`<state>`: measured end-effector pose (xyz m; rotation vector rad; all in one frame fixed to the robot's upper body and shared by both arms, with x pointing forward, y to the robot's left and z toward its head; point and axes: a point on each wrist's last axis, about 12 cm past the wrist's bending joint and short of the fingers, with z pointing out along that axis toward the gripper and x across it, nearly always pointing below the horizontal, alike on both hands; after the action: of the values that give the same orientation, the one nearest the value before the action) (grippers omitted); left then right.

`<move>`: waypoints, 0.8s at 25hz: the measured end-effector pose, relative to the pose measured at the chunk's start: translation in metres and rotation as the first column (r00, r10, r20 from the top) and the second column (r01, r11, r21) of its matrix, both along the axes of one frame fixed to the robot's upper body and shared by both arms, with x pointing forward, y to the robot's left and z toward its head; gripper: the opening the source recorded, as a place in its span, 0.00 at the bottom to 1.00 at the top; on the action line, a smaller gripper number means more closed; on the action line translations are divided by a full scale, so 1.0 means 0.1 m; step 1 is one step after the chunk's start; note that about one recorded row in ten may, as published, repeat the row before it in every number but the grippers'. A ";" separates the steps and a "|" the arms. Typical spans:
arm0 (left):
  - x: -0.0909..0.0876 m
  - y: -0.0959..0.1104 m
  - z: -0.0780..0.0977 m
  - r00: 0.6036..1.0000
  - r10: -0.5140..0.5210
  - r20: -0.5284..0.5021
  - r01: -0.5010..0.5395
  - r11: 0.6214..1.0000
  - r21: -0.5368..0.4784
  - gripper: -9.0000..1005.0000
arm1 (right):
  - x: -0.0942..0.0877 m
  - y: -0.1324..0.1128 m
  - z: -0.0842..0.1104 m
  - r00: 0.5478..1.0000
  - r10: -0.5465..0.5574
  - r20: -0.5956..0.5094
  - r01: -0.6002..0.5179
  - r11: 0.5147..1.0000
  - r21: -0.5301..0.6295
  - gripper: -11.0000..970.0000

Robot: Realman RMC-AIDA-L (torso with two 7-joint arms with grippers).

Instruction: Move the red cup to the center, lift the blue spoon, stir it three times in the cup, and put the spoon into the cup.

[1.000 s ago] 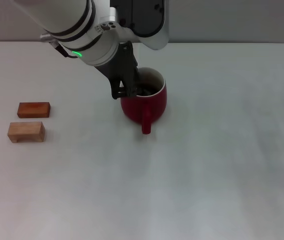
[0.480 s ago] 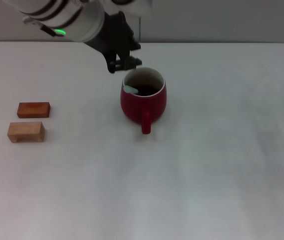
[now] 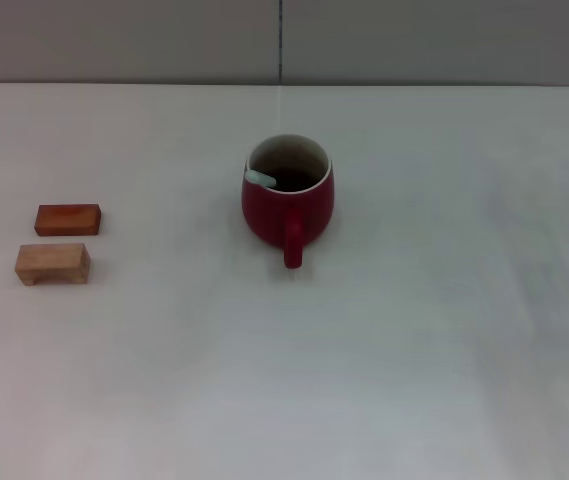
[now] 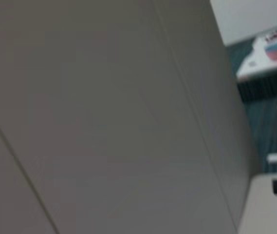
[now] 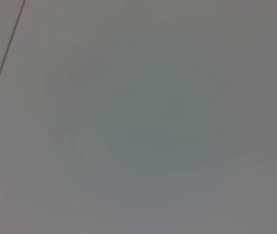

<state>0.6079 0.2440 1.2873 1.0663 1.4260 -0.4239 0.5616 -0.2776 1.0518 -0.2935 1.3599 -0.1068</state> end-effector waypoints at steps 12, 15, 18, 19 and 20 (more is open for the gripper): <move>-0.13 1.27 -0.62 0.916 0.400 -0.004 -0.308 0.698 -0.646 0.29 | 0.00 -0.03 0.00 1.000 -0.014 -0.003 0.014 1.000 0.001 0.02; -0.20 1.37 -0.82 0.879 0.477 0.003 -0.353 0.654 -0.669 0.29 | -0.01 -0.04 -0.01 1.000 -0.019 -0.006 0.019 1.000 0.002 0.02; -0.29 1.43 -1.06 0.837 0.548 0.004 -0.391 0.602 -0.696 0.28 | -0.01 -0.05 -0.02 1.000 -0.022 -0.007 0.022 1.000 0.002 0.02; -0.30 1.44 -1.10 0.828 0.560 0.003 -0.400 0.596 -0.696 0.28 | -0.02 -0.05 -0.02 1.000 -0.023 -0.008 0.023 1.000 0.002 0.02; -0.32 1.44 -1.18 0.813 0.583 0.005 -0.416 0.586 -0.695 0.27 | -0.02 -0.05 -0.02 1.000 -0.023 -0.008 0.023 1.000 0.002 0.02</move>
<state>0.5759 0.3885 1.1698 0.0795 1.1448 -0.3303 0.5600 -0.2826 1.0501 -0.2765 1.3709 -0.1230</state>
